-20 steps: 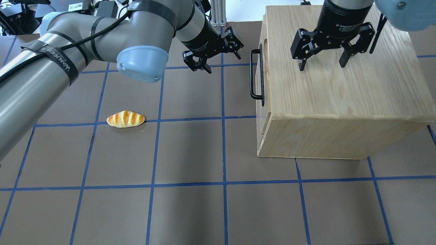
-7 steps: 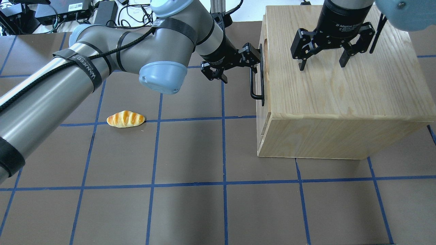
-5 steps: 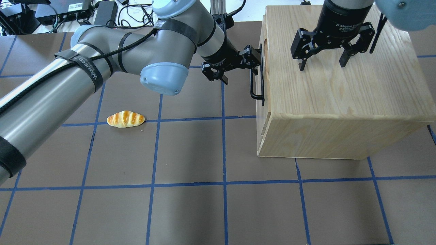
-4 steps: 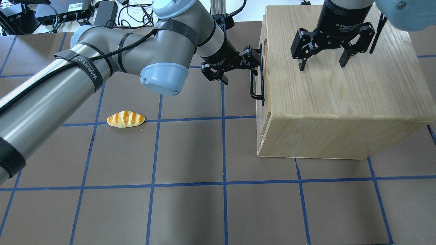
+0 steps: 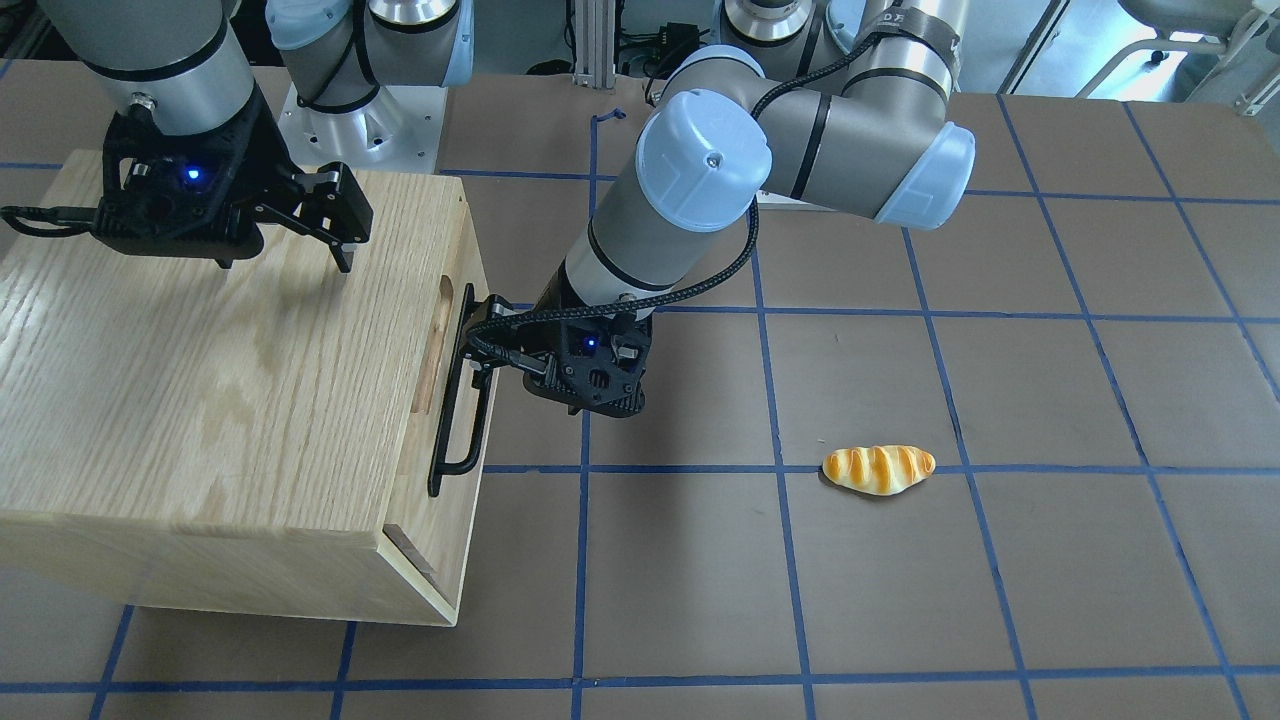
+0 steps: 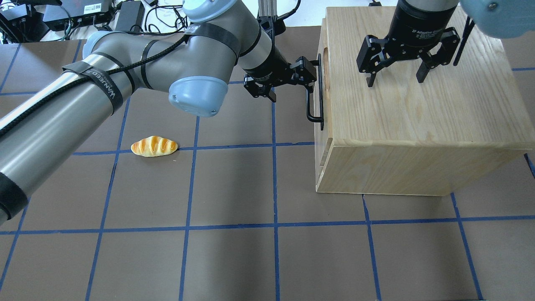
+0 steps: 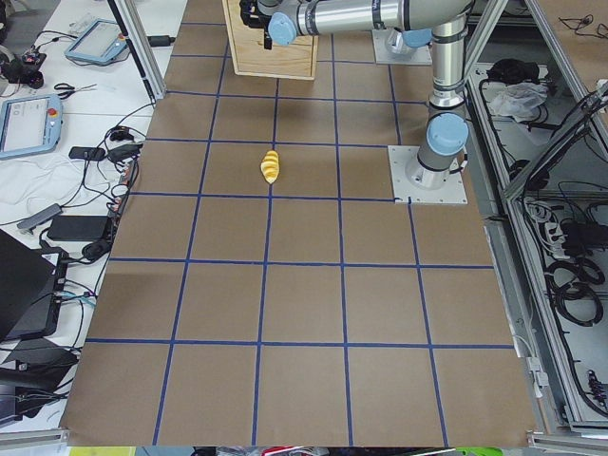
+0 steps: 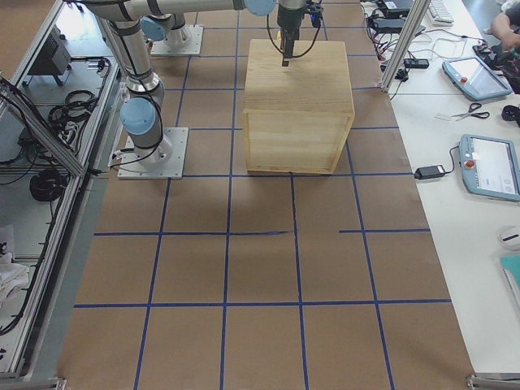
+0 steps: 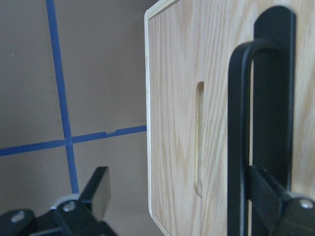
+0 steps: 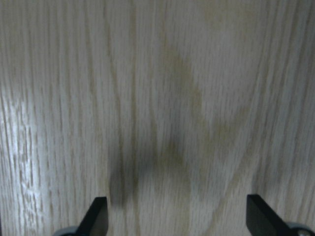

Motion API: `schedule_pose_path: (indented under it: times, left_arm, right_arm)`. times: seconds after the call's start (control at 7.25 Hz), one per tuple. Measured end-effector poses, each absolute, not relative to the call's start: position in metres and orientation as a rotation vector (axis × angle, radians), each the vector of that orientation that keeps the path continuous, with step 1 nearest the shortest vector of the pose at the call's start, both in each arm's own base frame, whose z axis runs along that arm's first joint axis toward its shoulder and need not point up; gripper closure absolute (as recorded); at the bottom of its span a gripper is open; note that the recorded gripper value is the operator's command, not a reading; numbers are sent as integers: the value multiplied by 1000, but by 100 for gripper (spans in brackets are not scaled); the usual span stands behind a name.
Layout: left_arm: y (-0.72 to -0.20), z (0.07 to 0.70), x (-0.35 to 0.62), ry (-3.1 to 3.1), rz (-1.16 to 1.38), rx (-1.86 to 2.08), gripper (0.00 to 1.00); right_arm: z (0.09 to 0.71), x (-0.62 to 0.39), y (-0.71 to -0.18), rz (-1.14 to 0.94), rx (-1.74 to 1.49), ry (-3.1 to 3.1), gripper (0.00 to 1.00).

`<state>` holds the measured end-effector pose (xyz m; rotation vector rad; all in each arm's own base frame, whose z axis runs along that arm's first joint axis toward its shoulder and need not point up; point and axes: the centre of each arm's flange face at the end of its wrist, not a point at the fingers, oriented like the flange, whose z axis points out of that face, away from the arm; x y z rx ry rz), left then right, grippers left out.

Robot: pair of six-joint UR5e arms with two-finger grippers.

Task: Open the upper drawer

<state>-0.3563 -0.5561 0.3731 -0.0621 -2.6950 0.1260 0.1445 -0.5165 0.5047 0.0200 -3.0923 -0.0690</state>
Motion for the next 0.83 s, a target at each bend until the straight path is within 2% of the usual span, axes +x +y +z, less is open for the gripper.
schedule_pose_path:
  times: [0.83]
  left_arm:
    - [-559, 367, -346, -2713, 133, -102, 0]
  right_arm:
    - [505, 145, -517, -68, 19, -3092, 0]
